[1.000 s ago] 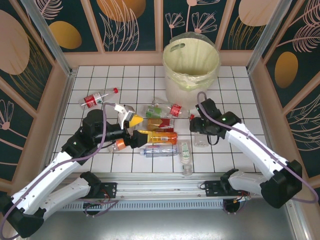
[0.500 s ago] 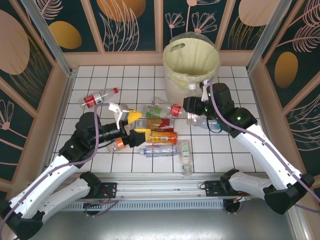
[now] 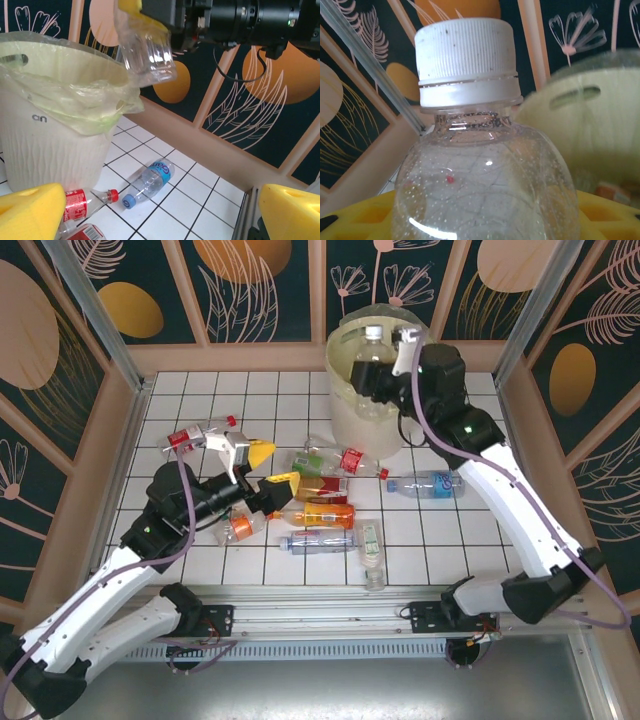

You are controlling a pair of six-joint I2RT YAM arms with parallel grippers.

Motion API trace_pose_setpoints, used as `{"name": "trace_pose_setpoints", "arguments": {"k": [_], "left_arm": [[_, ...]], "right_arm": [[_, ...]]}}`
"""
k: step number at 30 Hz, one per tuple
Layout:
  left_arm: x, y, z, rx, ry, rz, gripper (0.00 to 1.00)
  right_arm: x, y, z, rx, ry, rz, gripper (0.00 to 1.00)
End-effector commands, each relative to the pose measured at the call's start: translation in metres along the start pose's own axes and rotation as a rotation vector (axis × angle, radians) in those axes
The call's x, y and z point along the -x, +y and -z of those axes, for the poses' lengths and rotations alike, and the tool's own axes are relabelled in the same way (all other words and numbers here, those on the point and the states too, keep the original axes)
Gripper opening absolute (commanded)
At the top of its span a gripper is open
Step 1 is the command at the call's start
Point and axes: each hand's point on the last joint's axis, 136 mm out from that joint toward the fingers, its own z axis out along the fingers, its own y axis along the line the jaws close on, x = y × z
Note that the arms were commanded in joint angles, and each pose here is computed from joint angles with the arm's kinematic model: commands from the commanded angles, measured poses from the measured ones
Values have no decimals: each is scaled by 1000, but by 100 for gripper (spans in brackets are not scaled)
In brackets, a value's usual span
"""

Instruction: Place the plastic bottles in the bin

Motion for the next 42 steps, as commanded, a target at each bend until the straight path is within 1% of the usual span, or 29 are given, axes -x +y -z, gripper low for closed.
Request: {"name": "trace_pose_setpoints", "arguments": {"k": [1, 5, 10, 15, 20, 22, 25, 30, 34, 39, 42], "left_arm": [[42, -12, -2, -32, -126, -11, 98], [51, -11, -9, -41, -158, -6, 98], [56, -5, -16, -15, -172, 14, 98], [52, 8, -22, 48, -142, 49, 99], [40, 18, -24, 90, -109, 77, 99], [36, 20, -23, 103, -88, 71, 98], [22, 23, -22, 122, -15, 48, 98], [2, 23, -17, 124, 70, 36, 99], [-16, 25, -14, 130, 134, 40, 98], [-21, 25, -10, 130, 140, 60, 99], [-22, 24, -12, 118, 143, 78, 99]], "right_arm": [[49, -3, -11, -12, -135, 55, 59], [61, -25, -38, -91, -160, 67, 59], [60, -61, -70, -219, -143, 67, 58], [44, -88, -95, -304, -47, 80, 59], [10, -114, -116, -345, 95, 77, 59], [-3, -122, -120, -357, 136, 73, 59], [-23, -133, -124, -350, 192, 54, 60], [-48, -147, -124, -358, 263, 38, 60], [-68, -159, -124, -367, 320, 14, 65], [-82, -166, -122, -359, 348, -5, 69], [-78, -166, -121, -356, 342, -8, 71]]}}
